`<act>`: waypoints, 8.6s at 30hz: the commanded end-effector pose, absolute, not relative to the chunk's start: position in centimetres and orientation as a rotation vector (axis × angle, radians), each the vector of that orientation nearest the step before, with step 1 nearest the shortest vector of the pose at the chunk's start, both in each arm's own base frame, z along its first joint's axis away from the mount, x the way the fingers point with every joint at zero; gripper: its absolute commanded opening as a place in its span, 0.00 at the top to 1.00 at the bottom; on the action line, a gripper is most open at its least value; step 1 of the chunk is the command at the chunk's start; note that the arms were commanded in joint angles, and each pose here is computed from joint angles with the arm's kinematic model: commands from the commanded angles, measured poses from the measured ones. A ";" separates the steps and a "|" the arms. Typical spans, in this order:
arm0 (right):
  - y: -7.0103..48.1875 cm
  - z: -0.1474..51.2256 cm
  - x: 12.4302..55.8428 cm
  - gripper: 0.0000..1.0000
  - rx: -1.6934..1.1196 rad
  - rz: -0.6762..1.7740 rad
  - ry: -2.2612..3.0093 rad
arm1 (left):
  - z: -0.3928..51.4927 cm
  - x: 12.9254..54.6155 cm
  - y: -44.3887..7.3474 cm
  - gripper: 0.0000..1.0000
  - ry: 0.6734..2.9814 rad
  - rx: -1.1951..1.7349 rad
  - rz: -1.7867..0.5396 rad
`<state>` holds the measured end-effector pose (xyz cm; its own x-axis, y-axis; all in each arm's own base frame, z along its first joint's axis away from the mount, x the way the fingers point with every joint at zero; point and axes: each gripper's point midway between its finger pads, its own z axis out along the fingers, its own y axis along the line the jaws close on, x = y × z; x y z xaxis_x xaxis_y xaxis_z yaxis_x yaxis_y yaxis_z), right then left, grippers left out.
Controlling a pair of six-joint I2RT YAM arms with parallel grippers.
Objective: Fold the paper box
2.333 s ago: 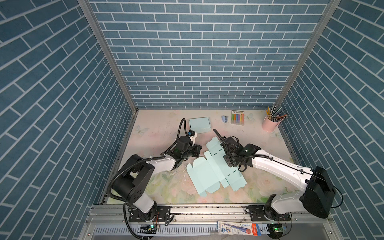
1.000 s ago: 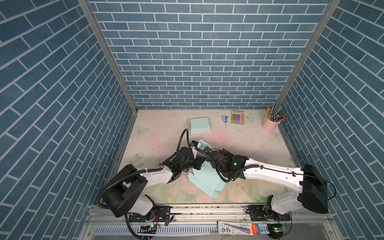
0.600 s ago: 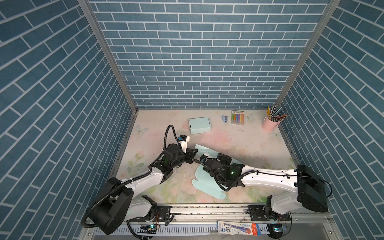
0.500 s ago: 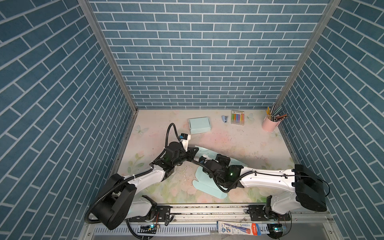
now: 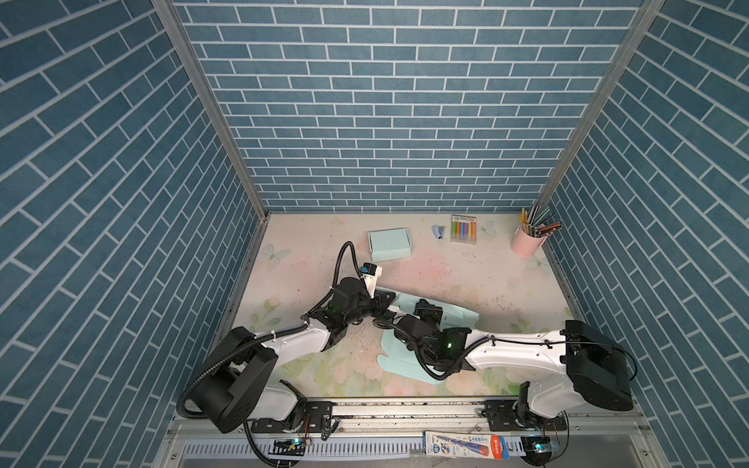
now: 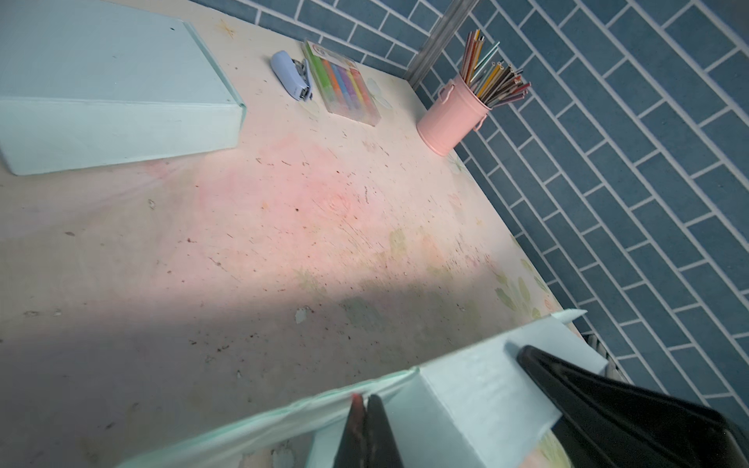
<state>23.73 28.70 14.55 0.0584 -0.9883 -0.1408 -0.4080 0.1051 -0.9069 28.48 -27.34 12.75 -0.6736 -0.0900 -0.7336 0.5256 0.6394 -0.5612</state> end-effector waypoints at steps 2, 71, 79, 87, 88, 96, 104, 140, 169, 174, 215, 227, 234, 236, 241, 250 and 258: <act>28.7 14.6 23.9 1.00 -1.449 -0.865 1.452 | 12.3 27.6 -27.4 1.00 2.087 0.328 -1.054; 29.3 13.4 21.2 0.97 -1.608 -0.850 1.110 | 9.8 19.0 -26.5 0.63 1.975 0.577 -1.164; 29.1 14.1 21.3 0.96 -1.570 -0.878 1.064 | 11.1 22.4 -20.6 0.64 2.007 0.324 -0.993; 29.3 14.8 21.2 0.96 -1.549 -0.846 1.071 | 10.4 26.7 -19.9 0.74 2.059 0.243 -0.939; 29.2 14.7 21.2 0.96 -1.555 -0.844 1.071 | 10.1 27.1 -20.5 0.75 2.073 0.268 -0.954; 29.3 13.5 21.3 0.96 -1.595 -0.880 1.058 | 8.0 24.7 -24.6 0.77 2.119 0.439 -1.050; 29.4 13.3 21.4 0.96 -1.597 -0.881 1.060 | 8.1 21.3 -26.2 0.76 2.116 0.541 -1.067; 29.3 14.5 22.1 0.96 -1.539 -0.854 1.096 | 7.8 18.1 -25.4 0.67 2.118 0.585 -1.077; 29.1 17.6 20.5 0.96 -1.411 -0.761 1.146 | 3.8 18.9 -24.9 0.72 2.211 0.491 -0.890; 28.5 19.0 20.2 0.95 -1.359 -0.712 1.161 | 2.9 19.6 -23.7 0.71 2.234 0.444 -0.791; 28.7 19.5 19.7 0.94 -1.365 -0.707 1.122 | 13.7 24.6 -20.4 0.81 2.019 0.269 -0.997; 29.5 18.1 19.7 0.94 -1.434 -0.745 1.088 | 10.3 19.5 -25.0 0.78 2.109 0.546 -0.973; 29.7 17.4 19.6 0.94 -1.457 -0.762 1.082 | 9.6 19.2 -25.2 0.72 2.065 0.596 -0.930; 29.7 17.1 19.4 0.94 -1.466 -0.761 1.080 | 9.0 19.4 -25.0 0.71 2.054 0.585 -0.911; 29.8 15.8 19.3 0.94 -1.512 -0.781 1.077 | 9.3 20.8 -25.9 0.64 2.018 0.598 -0.872; 30.1 13.9 19.1 0.93 -1.571 -0.767 1.090 | 8.2 21.7 -27.5 0.56 1.982 0.656 -0.818; 30.0 12.8 19.3 0.92 -1.600 -0.778 1.104 | 8.2 21.4 -28.2 0.54 1.915 0.690 -0.840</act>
